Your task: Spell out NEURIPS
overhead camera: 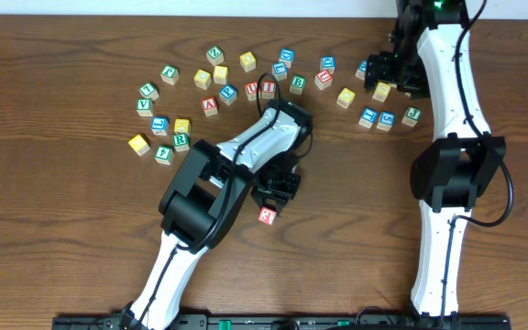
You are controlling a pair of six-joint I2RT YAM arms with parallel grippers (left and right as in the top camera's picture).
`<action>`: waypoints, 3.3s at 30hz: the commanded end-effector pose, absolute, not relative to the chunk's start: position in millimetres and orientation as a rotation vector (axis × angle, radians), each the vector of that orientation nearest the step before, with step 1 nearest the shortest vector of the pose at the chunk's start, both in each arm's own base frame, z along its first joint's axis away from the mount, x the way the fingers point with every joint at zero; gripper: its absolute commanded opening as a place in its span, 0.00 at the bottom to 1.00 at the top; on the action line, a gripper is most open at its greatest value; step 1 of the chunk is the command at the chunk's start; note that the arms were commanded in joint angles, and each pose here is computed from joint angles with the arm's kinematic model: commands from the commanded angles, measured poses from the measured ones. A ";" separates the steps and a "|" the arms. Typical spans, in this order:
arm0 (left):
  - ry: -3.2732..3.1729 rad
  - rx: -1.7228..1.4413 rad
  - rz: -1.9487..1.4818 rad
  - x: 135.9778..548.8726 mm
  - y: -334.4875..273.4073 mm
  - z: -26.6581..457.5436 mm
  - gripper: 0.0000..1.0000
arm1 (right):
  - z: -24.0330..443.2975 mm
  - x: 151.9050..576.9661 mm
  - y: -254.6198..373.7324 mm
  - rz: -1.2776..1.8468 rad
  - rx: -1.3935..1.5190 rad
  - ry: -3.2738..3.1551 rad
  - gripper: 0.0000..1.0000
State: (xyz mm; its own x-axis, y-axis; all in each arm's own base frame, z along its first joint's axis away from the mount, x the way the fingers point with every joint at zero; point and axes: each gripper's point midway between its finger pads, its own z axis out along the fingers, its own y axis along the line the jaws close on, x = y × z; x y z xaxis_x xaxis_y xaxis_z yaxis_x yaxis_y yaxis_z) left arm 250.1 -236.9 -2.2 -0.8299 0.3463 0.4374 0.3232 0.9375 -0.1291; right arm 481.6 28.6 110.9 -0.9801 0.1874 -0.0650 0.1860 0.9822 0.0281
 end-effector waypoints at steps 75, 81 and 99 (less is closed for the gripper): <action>-3.601 0.762 0.048 405.4 85.2 306.3 0.61 | 67.4 234.6 306.0 0.131 -1.443 3.032 0.02; -3.598 0.762 0.048 405.2 85.1 305.2 0.61 | 74.9 220.9 291.0 0.220 -1.423 2.916 0.01; -3.556 0.754 0.049 405.1 85.1 290.3 0.61 | 32.9 209.0 269.8 0.208 -1.417 2.973 0.01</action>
